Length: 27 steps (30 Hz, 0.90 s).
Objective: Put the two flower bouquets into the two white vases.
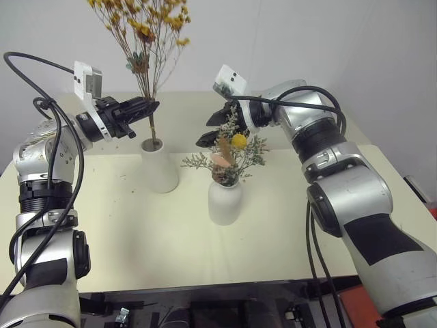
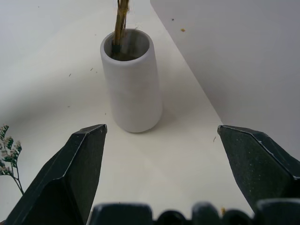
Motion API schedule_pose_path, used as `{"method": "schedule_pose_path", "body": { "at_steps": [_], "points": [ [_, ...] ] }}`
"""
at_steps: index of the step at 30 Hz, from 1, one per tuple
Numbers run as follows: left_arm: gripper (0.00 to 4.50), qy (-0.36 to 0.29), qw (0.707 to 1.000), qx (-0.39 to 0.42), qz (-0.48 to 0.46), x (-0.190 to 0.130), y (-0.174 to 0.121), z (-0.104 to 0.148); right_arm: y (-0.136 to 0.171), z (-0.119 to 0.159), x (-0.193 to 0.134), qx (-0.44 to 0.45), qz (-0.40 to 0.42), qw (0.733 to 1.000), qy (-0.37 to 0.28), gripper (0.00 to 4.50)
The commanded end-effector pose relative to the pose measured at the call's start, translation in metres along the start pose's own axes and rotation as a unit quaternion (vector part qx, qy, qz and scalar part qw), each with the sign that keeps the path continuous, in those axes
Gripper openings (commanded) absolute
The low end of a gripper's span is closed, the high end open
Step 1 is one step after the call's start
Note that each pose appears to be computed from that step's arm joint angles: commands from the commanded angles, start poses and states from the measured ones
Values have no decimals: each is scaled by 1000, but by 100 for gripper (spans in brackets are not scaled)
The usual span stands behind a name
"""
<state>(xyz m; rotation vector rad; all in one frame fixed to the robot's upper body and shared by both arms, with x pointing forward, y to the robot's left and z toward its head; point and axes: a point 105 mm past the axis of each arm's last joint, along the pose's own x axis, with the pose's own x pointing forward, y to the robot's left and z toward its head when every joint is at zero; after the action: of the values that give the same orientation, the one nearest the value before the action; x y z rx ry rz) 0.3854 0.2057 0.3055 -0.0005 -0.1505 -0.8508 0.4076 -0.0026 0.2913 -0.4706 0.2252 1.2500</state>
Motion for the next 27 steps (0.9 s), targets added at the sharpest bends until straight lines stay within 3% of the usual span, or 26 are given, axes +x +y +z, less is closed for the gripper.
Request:
{"method": "schedule_pose_path", "body": {
  "at_steps": [1,8,19,27],
  "points": [
    [235,0,1000,28,4,-6,-3,12,0,11,-5,-14,-2,1000,-13,450],
    [447,13,999,26,13,-15,-6,6,1,11,-5,-13,0,1000,-12,450],
    [449,21,998,23,53,-42,-17,-1,1,10,-4,-16,2,1000,-12,450],
    [449,-39,996,11,78,-72,-37,5,2,11,-4,-21,3,1000,-17,450]
  ]
}}
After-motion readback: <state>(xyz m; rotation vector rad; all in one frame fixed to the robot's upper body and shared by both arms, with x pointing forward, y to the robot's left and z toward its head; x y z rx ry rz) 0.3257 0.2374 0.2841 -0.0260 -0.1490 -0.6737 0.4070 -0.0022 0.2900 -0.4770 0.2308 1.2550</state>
